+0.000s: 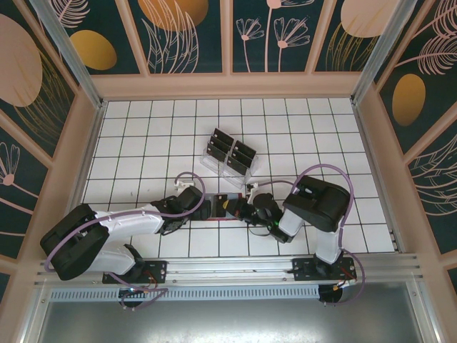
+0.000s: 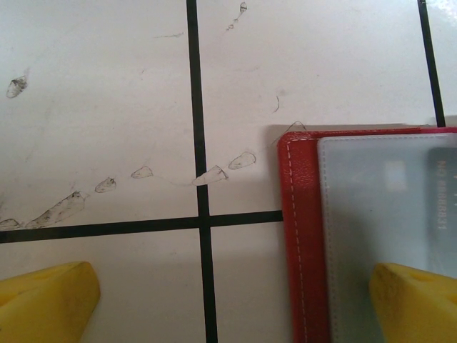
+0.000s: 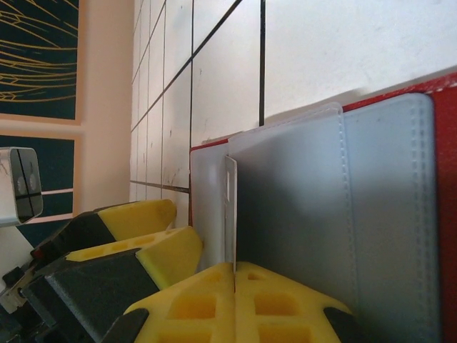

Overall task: Put the credit cards into the card holder
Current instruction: Insert the credit card into the card slot.

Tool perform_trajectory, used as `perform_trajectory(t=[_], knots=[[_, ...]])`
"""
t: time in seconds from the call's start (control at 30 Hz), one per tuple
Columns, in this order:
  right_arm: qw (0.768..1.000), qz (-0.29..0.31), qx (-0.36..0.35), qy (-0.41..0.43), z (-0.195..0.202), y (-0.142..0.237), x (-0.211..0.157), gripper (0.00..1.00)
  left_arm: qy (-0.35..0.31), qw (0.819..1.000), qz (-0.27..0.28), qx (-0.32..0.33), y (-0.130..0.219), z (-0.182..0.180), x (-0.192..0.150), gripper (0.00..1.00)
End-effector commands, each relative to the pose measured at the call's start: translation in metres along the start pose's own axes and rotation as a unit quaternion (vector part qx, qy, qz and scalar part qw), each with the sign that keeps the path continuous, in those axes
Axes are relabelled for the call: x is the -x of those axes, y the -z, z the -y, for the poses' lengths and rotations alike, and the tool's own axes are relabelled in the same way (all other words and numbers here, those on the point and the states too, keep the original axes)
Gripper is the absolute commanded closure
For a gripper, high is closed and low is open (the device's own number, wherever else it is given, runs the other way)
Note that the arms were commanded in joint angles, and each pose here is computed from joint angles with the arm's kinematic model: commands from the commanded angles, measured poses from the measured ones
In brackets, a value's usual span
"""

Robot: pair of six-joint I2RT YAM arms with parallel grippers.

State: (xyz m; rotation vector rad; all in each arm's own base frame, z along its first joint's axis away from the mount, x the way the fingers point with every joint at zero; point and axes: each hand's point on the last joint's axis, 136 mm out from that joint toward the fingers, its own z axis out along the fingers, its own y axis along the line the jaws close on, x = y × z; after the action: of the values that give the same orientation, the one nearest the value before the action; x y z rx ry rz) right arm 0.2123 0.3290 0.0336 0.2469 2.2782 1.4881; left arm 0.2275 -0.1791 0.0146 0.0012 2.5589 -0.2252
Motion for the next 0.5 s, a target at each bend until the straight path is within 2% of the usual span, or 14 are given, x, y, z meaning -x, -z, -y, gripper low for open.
perform_trajectory(t=[0.0,0.17,0.33,0.47], knots=[[0.999,-0.027,-0.044,-0.005,0.023,-0.005,-0.012,1.00,-0.007,0.998,-0.047,0.037,-0.005,-0.024,-0.030,0.01],[0.999,-0.030,-0.045,0.004,0.017,-0.004,-0.010,1.00,0.001,0.999,-0.043,0.027,-0.004,-0.020,-0.027,0.02],[0.997,-0.024,-0.061,0.039,0.001,0.004,-0.001,0.75,0.022,0.999,-0.023,0.006,0.003,-0.010,-0.014,0.02],[0.993,-0.016,-0.086,0.081,-0.015,0.011,0.011,0.63,0.026,1.000,0.005,0.004,0.012,-0.004,0.006,0.01]])
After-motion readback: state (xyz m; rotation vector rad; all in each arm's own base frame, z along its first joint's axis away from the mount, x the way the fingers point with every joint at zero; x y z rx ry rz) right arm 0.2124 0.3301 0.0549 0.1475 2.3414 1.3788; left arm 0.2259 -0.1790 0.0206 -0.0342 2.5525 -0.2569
